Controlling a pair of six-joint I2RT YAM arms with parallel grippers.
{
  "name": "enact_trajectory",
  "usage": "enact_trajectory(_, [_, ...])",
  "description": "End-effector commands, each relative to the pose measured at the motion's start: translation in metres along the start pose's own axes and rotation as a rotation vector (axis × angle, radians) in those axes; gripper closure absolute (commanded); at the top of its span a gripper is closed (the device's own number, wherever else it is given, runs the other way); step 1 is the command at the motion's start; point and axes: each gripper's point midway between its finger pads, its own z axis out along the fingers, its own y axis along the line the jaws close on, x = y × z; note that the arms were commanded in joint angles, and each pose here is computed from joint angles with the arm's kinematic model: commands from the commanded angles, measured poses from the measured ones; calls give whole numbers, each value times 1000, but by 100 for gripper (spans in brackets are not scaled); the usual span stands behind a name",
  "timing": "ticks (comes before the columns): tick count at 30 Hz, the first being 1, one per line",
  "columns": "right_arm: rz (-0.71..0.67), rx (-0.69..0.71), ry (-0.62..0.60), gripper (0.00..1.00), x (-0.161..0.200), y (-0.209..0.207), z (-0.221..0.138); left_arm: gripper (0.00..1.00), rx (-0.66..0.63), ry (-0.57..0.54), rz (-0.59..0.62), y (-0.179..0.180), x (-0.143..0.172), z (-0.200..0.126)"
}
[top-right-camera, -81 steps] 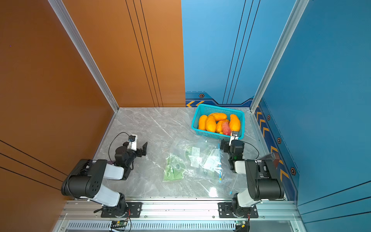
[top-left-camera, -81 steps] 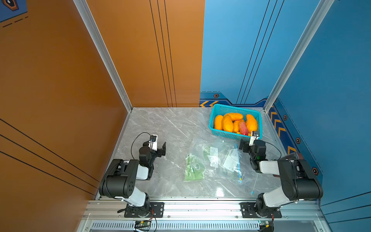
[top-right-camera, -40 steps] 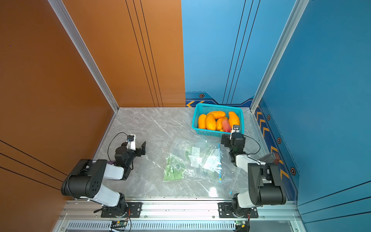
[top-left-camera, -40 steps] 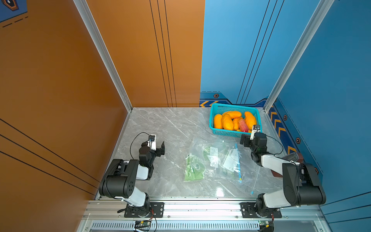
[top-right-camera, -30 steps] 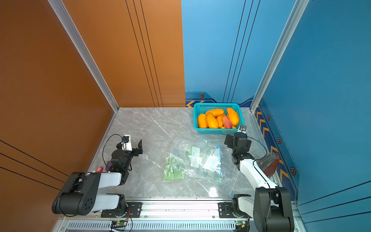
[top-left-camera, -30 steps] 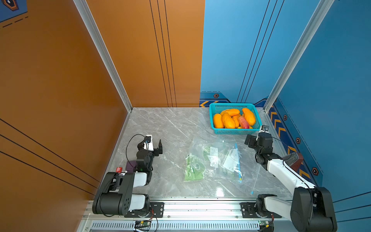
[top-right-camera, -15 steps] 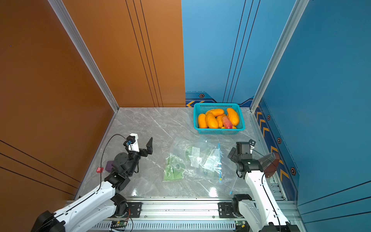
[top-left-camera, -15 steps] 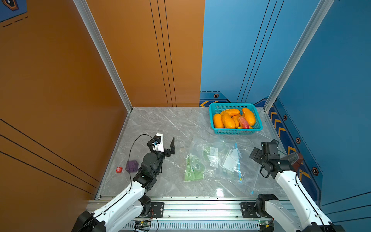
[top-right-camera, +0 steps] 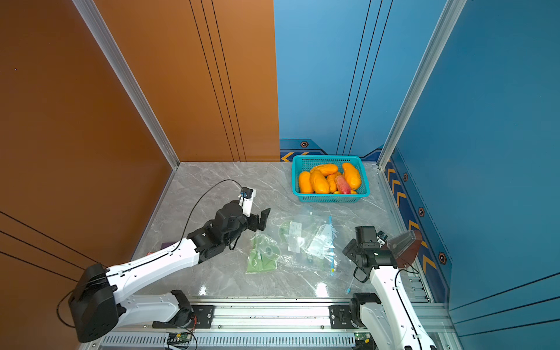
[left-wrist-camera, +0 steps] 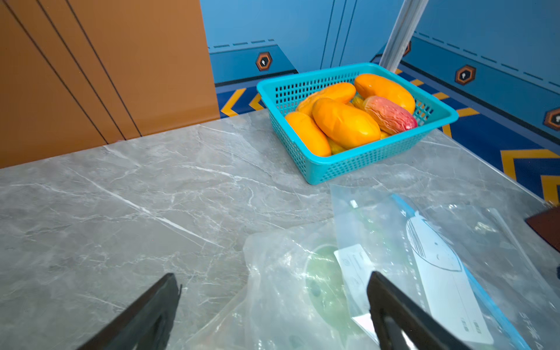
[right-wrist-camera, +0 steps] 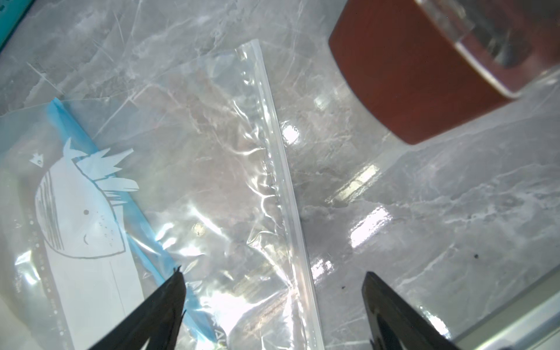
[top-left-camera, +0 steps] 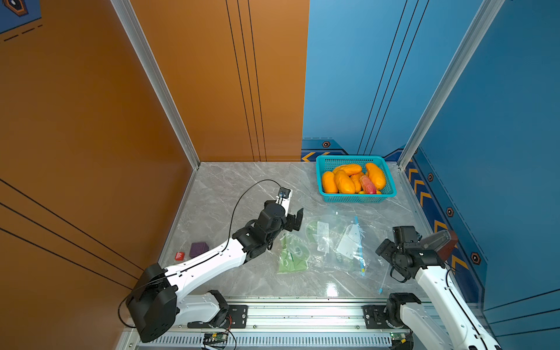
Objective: Place the mango in a zip-top bag and seal the zipper
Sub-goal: Pick up the zipper food storage bag.
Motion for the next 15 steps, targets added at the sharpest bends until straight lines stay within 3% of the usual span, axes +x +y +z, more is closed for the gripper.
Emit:
enact_trajectory(1, [55,17,49,8,15,-10,4,2,96,193,20,-33,27,8])
enact_trajectory(5, [68,20,72,9,23,-13,9,2,194,258,-13,-73,36,21])
enact_trajectory(8, [78,14,85,9,27,-13,13,2,227,307,29,-95,51,30])
enact_trajectory(15, [93,-33,100,13,31,-5,23,3,239,441,116,-118,94,63])
